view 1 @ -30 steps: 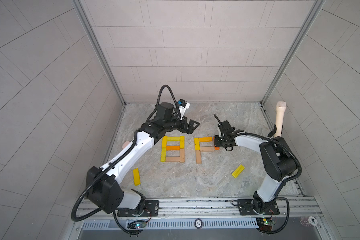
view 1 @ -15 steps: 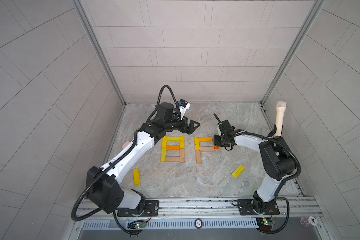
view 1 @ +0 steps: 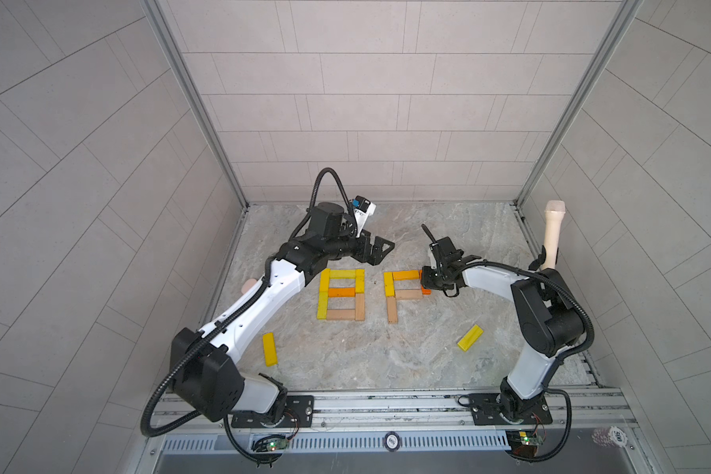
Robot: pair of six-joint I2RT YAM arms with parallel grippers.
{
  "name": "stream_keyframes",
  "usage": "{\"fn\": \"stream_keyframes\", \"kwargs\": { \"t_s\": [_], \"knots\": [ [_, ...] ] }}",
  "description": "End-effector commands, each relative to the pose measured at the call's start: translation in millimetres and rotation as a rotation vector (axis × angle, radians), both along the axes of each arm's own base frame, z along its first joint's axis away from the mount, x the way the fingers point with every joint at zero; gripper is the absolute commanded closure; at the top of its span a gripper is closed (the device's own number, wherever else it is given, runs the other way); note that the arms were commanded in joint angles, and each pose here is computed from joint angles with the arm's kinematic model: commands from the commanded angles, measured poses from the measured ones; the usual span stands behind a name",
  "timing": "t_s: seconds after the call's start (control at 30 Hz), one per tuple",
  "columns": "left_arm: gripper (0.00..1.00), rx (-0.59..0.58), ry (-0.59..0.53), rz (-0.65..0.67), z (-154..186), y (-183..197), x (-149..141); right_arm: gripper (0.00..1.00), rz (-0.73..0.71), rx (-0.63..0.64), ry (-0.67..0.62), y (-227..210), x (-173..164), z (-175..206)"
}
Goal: Assemble the number 8 with building blocks
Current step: Assemble the building block at the center of the board.
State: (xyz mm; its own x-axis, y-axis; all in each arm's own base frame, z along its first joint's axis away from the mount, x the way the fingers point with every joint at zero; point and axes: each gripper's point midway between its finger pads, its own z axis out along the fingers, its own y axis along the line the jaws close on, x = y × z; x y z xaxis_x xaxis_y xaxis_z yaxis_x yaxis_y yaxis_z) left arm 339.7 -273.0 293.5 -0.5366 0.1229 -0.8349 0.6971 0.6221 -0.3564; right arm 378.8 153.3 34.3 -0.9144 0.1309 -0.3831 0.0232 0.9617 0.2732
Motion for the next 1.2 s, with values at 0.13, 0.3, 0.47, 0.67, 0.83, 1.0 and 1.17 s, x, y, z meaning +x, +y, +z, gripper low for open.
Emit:
{"fn": "stream_keyframes", "kwargs": {
  "t_s": [0.13,0.3,0.47,0.67,0.83,1.0,1.17],
  "knots": [
    [0.0,-0.015,-0.026,-0.015,7,-3,0,0.67,0.008,0.001,0.019,3,-6,-3],
    [0.0,-0.015,-0.024,-0.015,6,-3,0,0.67,0.013,0.011,0.018,4,-7,-3],
    [0.0,-0.014,-0.026,-0.014,7,-3,0,0.67,0.0,0.001,0.016,2,-7,-3],
    [0.0,-0.013,-0.024,-0.014,6,-3,0,0.67,-0.024,0.005,0.001,0,-5,3],
    [0.0,-0.017,-0.024,-0.016,7,-4,-1,0.61,-0.035,0.009,-0.032,-3,-6,18],
    [0.0,-0.024,-0.019,-0.019,7,-5,-1,0.57,-0.043,0.01,-0.057,-8,-17,30],
    [0.0,-0.03,-0.018,-0.022,8,-7,-3,0.54,-0.067,-0.021,-0.054,-23,-43,35]
  ]
}}
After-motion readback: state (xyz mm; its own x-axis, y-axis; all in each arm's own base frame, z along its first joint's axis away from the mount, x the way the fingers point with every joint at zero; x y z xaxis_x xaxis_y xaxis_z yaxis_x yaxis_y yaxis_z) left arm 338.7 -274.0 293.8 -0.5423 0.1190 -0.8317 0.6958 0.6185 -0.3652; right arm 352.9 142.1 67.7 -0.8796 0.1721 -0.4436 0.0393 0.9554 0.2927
